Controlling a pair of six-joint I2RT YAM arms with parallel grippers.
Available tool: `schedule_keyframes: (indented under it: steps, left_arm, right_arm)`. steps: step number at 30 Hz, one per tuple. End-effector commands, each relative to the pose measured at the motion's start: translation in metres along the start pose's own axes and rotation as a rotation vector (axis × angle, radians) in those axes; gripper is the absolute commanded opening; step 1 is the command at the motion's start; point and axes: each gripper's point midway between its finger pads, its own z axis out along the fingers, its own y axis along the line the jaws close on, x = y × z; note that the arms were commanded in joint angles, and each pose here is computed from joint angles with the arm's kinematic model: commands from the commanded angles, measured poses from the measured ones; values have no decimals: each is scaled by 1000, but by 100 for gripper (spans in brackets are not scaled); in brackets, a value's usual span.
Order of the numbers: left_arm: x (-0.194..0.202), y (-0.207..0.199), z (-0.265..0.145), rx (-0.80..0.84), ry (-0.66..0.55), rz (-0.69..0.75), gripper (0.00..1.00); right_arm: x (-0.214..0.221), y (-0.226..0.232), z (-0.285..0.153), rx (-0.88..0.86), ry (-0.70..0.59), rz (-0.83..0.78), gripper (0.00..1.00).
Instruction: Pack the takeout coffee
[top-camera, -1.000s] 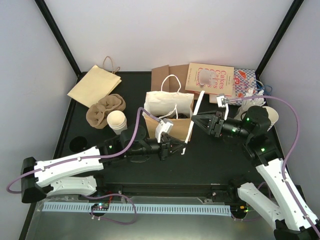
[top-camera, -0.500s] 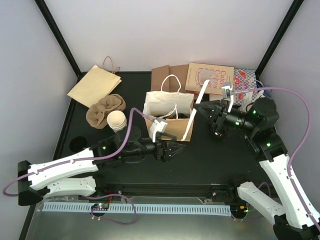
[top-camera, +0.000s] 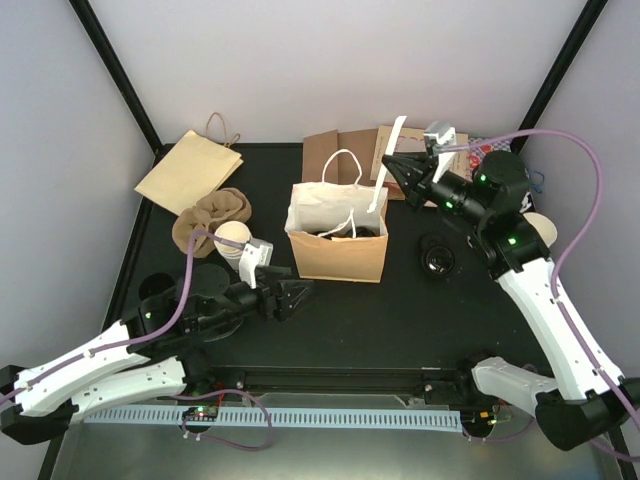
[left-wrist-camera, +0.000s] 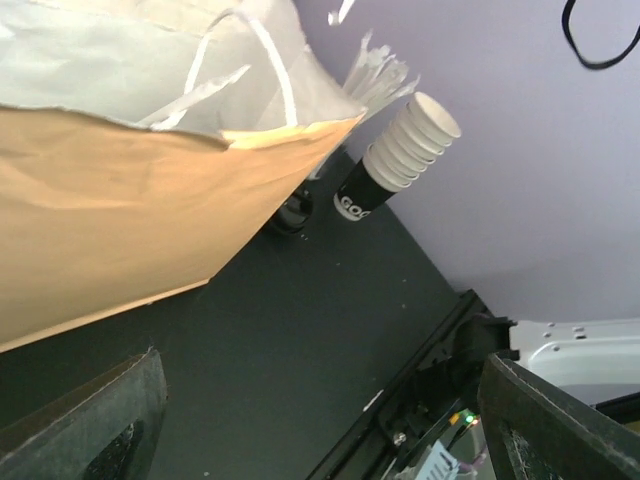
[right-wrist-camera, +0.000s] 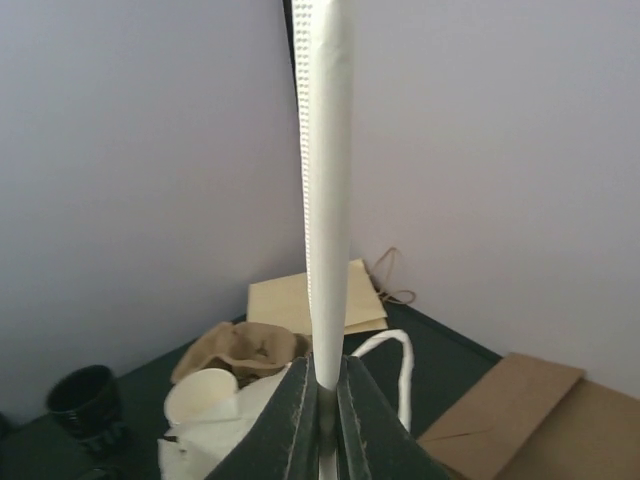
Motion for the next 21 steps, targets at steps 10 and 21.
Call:
schedule_keyframes:
  steps: [10, 21]
  left_arm:
    - [10, 19, 1, -75, 39, 20, 87]
    - [12, 34, -3, -137, 42, 31, 88]
  right_arm:
    - [10, -18, 30, 30, 38, -201, 90]
    - [19, -32, -27, 281, 10, -49, 100]
